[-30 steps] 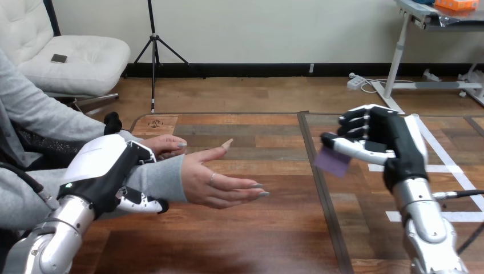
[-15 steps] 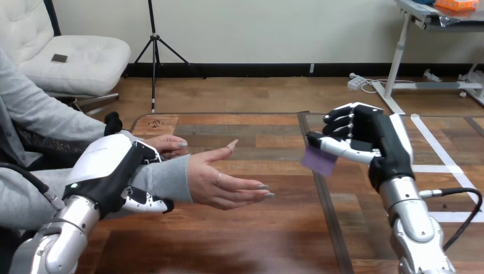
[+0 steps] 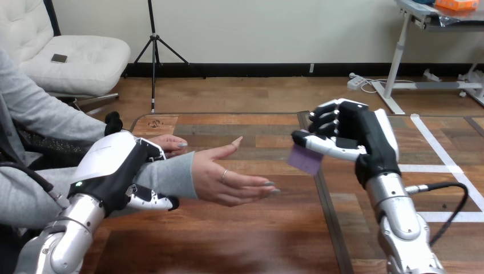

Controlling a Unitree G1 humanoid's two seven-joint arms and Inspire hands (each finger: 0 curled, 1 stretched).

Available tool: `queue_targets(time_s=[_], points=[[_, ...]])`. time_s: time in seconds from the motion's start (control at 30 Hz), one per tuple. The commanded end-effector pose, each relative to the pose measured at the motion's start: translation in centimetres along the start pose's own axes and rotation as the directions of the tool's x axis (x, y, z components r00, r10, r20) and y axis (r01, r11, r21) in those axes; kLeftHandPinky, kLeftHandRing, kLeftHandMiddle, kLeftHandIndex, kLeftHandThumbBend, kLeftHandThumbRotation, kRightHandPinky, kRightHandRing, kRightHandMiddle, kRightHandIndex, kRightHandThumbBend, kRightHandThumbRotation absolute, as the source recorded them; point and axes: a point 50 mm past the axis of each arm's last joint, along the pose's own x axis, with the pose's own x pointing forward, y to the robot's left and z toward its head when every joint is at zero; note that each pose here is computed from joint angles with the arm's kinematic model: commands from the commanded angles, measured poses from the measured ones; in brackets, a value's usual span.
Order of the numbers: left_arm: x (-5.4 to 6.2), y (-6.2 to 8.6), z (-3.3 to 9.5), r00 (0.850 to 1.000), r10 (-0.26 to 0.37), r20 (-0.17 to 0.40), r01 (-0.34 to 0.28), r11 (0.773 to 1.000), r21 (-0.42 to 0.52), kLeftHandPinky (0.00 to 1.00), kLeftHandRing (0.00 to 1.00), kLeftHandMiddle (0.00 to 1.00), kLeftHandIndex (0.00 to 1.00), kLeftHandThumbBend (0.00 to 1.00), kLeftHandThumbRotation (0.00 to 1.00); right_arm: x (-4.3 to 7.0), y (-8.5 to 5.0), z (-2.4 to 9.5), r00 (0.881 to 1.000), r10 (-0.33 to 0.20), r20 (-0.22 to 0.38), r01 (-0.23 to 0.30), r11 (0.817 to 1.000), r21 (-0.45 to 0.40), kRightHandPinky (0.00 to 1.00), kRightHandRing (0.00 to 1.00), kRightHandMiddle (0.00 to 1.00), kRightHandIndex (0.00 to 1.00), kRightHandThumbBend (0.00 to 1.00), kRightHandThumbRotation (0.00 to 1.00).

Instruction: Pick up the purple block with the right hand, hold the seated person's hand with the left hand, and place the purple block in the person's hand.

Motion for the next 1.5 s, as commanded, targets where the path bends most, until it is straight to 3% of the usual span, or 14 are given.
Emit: queue_targets(time_s=[0.0,0.77,1.47], points=[[2.1,3.9,3.3,0.971,0.183,0.156,-0.180,0.983,-0.037,0.13,0.20,0.30,0.34,0.66,0.00,1.8,1.0,3.3,0.990,0.014,0.138,-0.019,0.999,0.030,0.33,0.37,0.42,0.43,0.87,0.00],[2.5,3.5,3.8,0.972,0.179,0.154,-0.173,0.983,-0.054,0.14,0.21,0.30,0.34,0.66,0.00,1.6,3.7,4.4,0.978,0.089,0.191,-0.095,0.995,0.021,0.33,0.37,0.42,0.43,0.87,0.00],[2.7,3.3,3.9,0.972,0.180,0.153,-0.172,0.983,-0.067,0.14,0.21,0.30,0.34,0.68,0.00,0.9,6.3,5.6,0.954,0.178,0.242,-0.198,0.978,0.063,0.30,0.35,0.42,0.43,0.85,0.00]])
